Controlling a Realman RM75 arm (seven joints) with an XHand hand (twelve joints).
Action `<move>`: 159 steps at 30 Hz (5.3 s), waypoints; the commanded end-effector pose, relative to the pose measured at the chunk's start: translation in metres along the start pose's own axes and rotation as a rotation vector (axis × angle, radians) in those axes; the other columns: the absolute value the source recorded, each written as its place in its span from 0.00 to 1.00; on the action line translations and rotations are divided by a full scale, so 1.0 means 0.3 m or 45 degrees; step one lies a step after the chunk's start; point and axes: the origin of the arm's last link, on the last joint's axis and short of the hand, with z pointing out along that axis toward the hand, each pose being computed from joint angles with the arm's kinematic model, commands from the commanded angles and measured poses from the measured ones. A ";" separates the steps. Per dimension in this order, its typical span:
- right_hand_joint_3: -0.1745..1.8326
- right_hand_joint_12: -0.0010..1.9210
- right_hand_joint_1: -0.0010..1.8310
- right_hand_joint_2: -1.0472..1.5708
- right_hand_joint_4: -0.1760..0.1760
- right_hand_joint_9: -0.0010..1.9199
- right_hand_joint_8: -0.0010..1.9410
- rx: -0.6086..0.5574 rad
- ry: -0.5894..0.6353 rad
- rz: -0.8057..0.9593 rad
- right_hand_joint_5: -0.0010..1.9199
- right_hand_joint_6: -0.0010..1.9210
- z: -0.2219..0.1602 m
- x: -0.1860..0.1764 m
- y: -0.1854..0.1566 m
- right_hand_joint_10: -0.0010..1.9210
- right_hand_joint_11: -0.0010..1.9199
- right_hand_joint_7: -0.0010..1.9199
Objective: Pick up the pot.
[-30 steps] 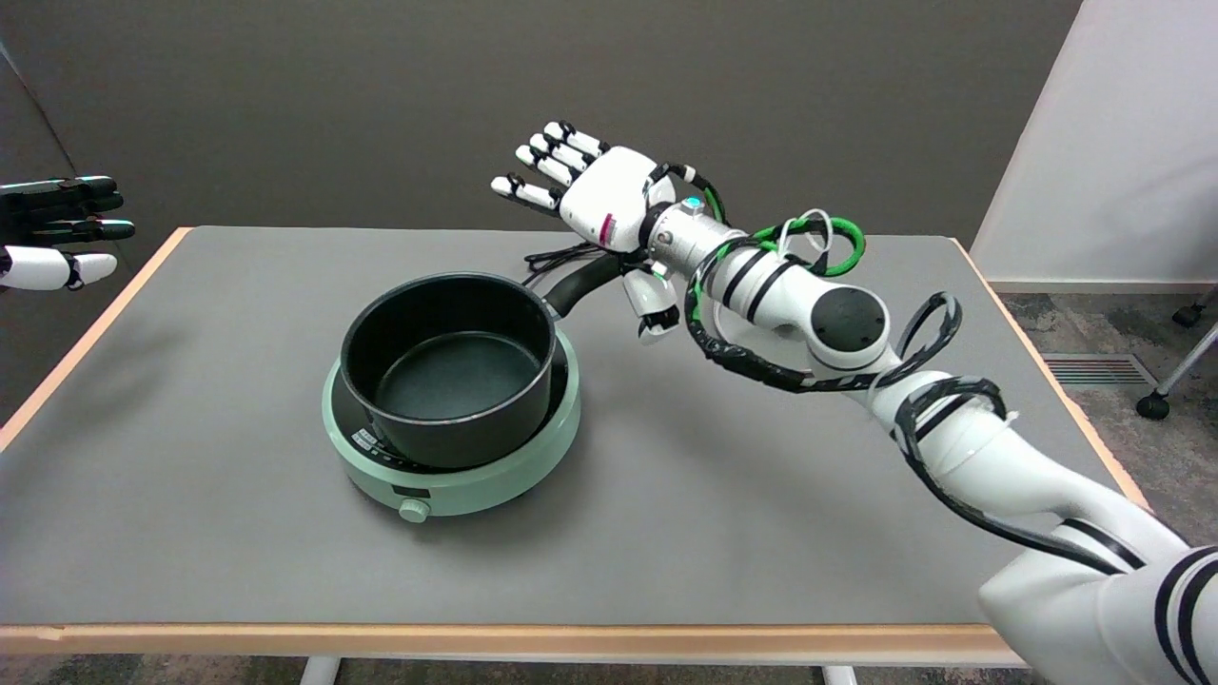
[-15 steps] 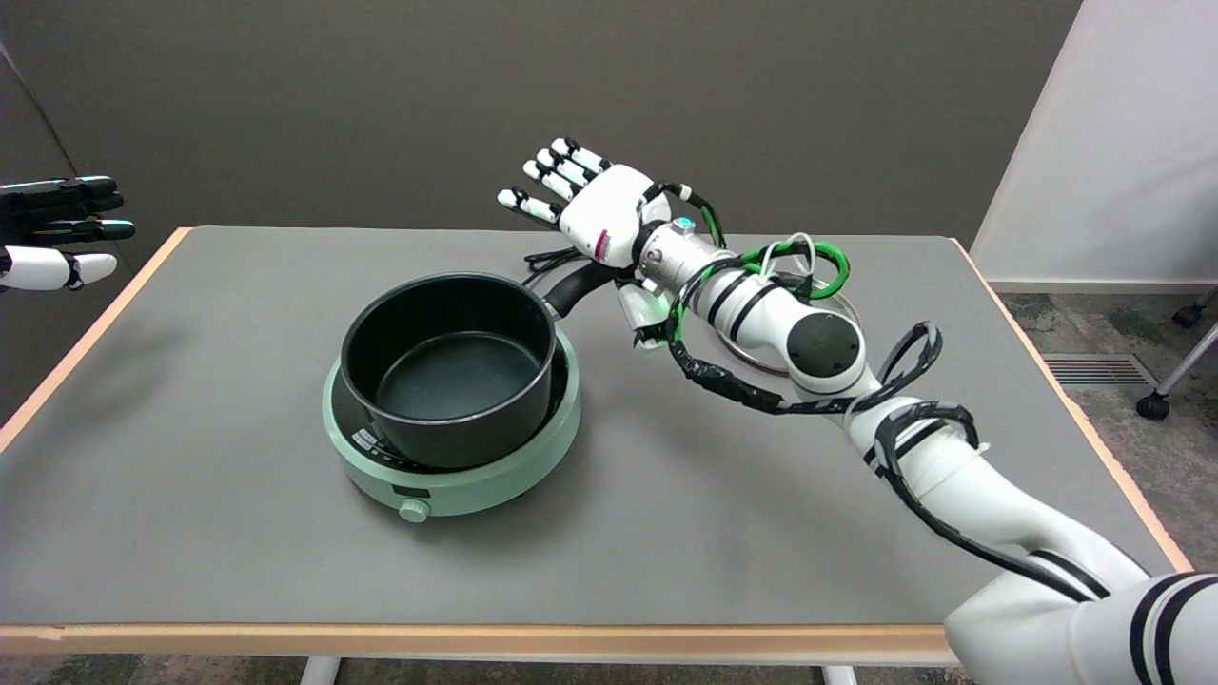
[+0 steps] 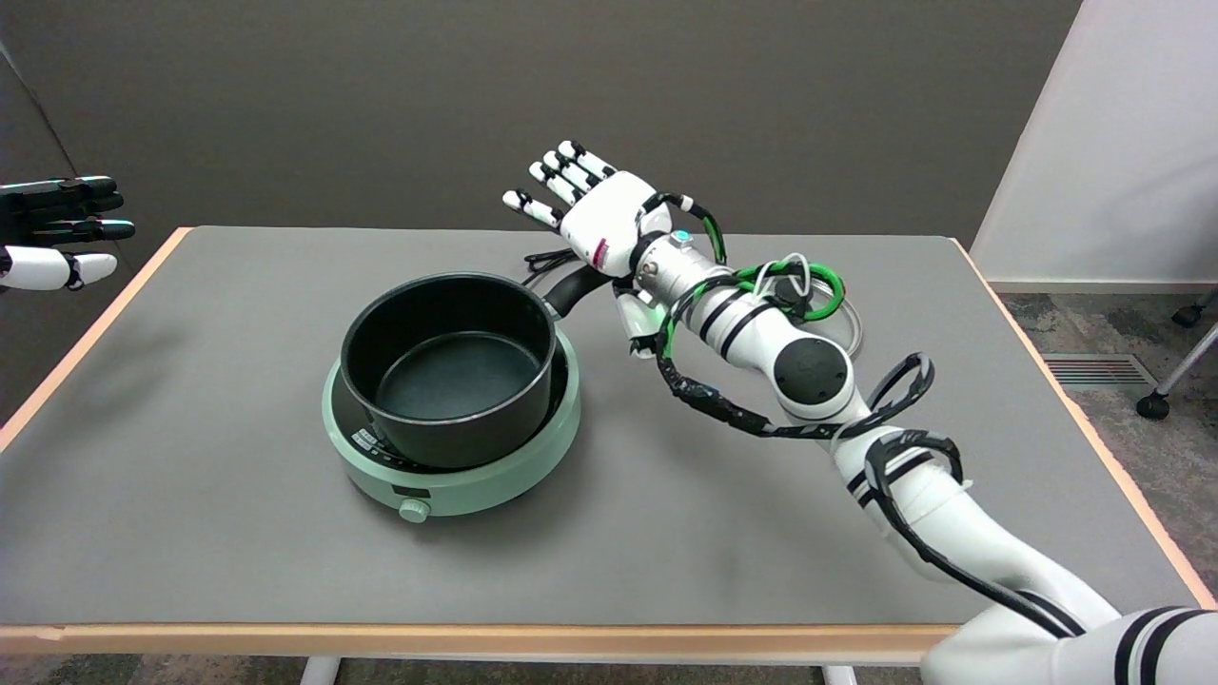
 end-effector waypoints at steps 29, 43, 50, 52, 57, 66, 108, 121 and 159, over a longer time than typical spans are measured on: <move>0.65 0.00 0.60 0.05 1.00 0.00 0.00 0.050 -0.047 0.000 0.00 0.00 0.053 -0.006 -0.082 0.00 0.00 0.00; 0.72 0.02 0.60 0.06 1.00 0.02 0.02 0.067 -0.058 -0.014 0.02 0.02 0.048 -0.020 -0.064 0.02 0.02 0.02; 0.97 0.16 0.60 0.06 1.00 0.16 0.16 0.072 -0.055 -0.031 0.16 0.16 0.043 -0.018 -0.047 0.16 0.16 0.16; 1.00 0.19 0.60 0.05 1.00 0.19 0.19 0.073 -0.054 -0.032 0.19 0.19 0.042 -0.018 -0.045 0.19 0.19 0.19; 0.94 0.26 0.58 0.07 1.00 0.26 0.26 0.071 -0.057 -0.039 0.26 0.26 0.039 -0.022 -0.037 0.26 0.26 0.26; 0.74 0.34 0.59 0.13 1.00 0.34 0.33 0.072 -0.067 -0.041 0.34 0.34 0.039 -0.031 -0.033 0.34 0.34 0.34; 1.00 0.79 0.64 0.33 0.17 0.79 0.78 0.058 -0.072 0.106 0.79 0.79 0.069 -0.049 0.015 0.79 0.79 0.79; 0.94 0.94 0.64 0.44 0.29 0.94 0.93 0.048 -0.041 0.127 0.94 0.94 0.068 -0.026 0.026 0.94 0.94 0.94; 0.16 0.91 0.35 0.86 0.27 0.91 0.90 -0.040 0.001 0.261 0.91 0.91 0.022 -0.025 0.123 0.91 0.91 0.91</move>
